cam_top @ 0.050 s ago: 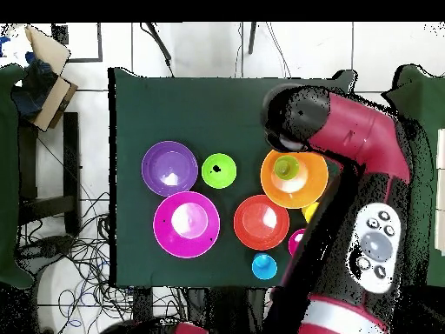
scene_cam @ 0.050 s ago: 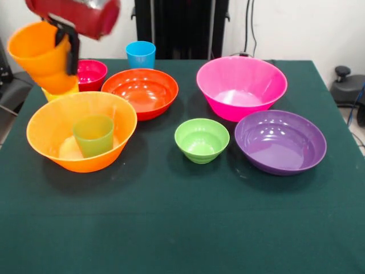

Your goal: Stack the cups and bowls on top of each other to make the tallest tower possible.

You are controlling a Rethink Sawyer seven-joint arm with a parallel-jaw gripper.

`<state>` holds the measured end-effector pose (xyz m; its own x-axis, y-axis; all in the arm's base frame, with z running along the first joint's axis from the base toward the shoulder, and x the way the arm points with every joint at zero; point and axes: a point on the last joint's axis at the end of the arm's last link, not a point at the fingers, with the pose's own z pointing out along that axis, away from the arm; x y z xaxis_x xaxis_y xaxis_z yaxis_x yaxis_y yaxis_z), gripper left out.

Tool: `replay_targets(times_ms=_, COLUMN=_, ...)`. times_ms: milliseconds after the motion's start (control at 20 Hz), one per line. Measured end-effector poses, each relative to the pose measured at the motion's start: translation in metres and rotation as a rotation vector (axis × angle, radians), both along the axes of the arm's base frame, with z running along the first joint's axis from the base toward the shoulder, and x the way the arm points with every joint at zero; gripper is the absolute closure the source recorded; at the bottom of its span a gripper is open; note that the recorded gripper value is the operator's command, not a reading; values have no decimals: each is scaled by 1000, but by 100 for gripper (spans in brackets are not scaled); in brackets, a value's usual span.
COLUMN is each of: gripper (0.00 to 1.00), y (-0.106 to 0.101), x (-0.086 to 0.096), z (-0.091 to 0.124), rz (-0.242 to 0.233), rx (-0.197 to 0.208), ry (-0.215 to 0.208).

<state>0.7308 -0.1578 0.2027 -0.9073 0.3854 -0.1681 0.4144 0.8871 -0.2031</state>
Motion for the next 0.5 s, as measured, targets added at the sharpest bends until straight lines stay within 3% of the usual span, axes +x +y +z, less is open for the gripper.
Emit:
replay_targets(times_ms=200, gripper=100, y=-25, x=-26, z=-8, rz=-6, rx=-55, ry=-69)
replay_targets(times_ms=300, gripper=100, y=-31, x=-35, z=-14, rz=-8, rx=-66, ry=-79)
replay_targets(times_ms=350, gripper=100, y=-38, x=-48, z=-22, rz=-12, rx=-77, ry=-81)
replay_targets(times_ms=500, gripper=100, y=-45, x=-67, z=-35, rz=-26, rx=-73, ry=-60)
